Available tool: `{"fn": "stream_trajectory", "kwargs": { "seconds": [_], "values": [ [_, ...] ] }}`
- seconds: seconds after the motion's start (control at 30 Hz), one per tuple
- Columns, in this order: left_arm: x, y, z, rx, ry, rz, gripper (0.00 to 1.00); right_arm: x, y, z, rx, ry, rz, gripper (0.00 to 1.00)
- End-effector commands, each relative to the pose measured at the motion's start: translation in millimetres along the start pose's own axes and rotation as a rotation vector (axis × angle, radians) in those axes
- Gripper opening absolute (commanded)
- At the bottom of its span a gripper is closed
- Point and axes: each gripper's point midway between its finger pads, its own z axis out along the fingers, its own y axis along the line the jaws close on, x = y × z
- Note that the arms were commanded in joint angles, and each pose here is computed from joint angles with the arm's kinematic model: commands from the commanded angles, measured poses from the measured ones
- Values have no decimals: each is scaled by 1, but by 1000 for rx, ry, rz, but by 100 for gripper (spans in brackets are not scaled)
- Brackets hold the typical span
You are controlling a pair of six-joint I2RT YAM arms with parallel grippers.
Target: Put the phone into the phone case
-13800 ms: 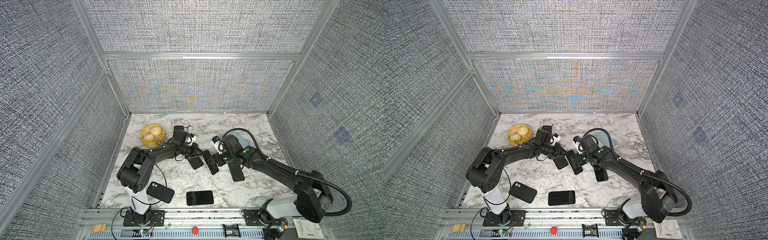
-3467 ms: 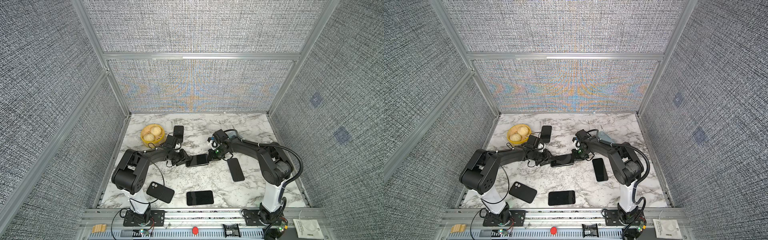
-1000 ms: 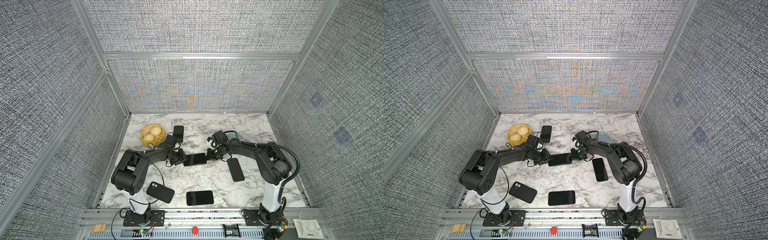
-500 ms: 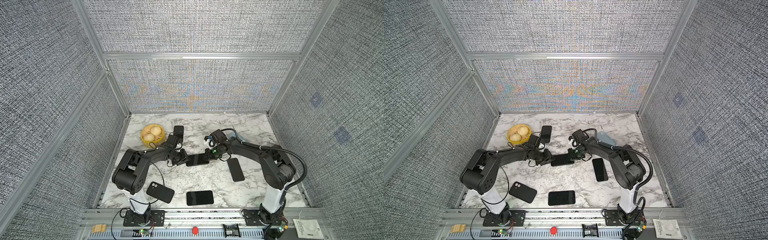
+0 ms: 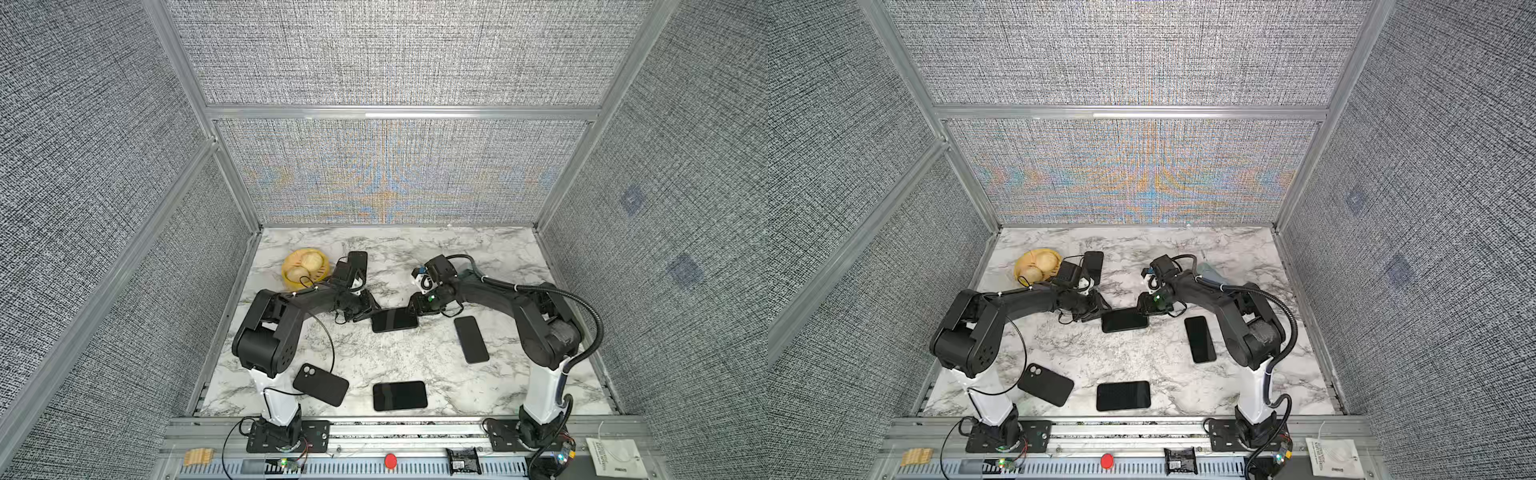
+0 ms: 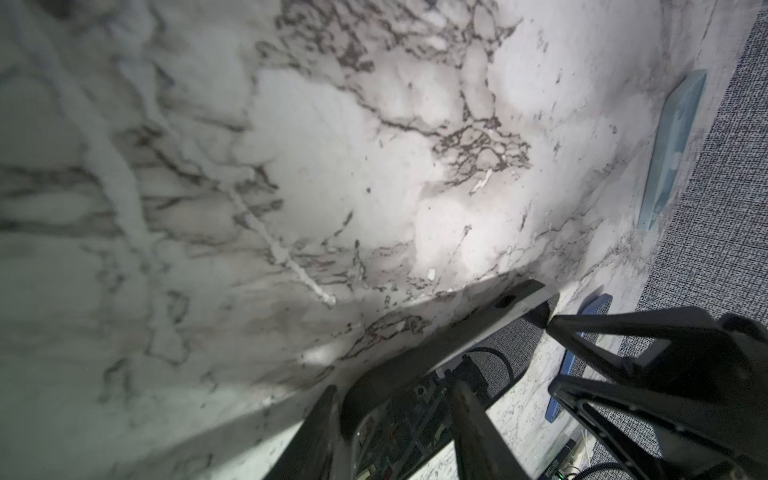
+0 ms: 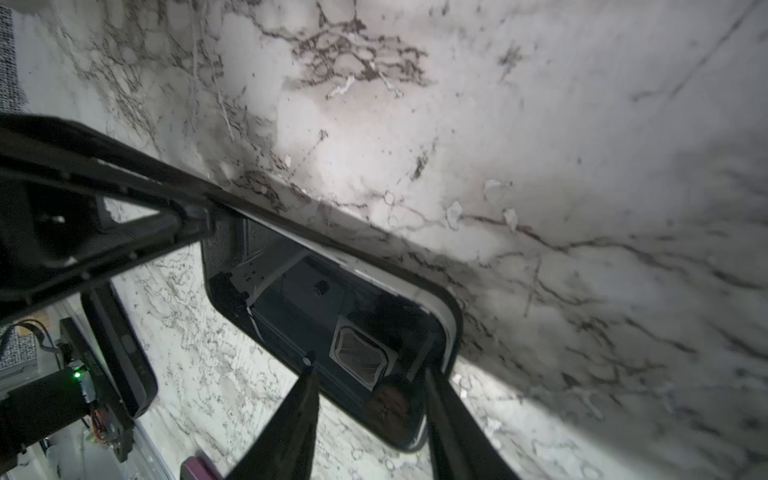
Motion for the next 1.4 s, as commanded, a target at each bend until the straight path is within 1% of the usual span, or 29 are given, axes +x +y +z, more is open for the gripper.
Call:
{"fn": "stream_trajectory", "kwargs": {
  "seconds": [0.0, 0.13, 0.27, 0.37, 0.5, 0.67, 1.0, 1.13, 1.2, 1.37],
  "values": [
    [-1, -3, -1, 8, 7, 28, 45, 9, -1, -11, 29, 6, -5, 46],
    [-4, -1, 0, -5, 4, 35, 45, 5, -6, -20, 65, -34, -23, 47],
    [-3, -1, 5, 7, 15, 30, 45, 14, -13, -3, 48, -1, -4, 46],
    [-2, 1, 7, 10, 17, 31, 45, 18, -10, 3, 26, -2, 5, 46],
    [-4, -2, 6, 12, 15, 42, 45, 27, 0, 9, 10, 11, -3, 44],
    [-8, -4, 1, -9, 6, 61, 47, 39, 13, 14, -15, 22, -1, 39],
    [-11, 0, 4, -28, 8, 65, 51, 63, 49, 23, -60, 51, -19, 39],
    [-13, -1, -2, -26, -11, 73, 56, 71, 59, 23, -67, 64, -30, 39],
    [-13, 2, -9, -43, -17, 73, 58, 71, 58, 15, -47, 60, -42, 39],
    [-1, 17, -30, -128, -9, 68, 59, 66, 44, -12, 78, 35, -131, 39]
  ]
}}
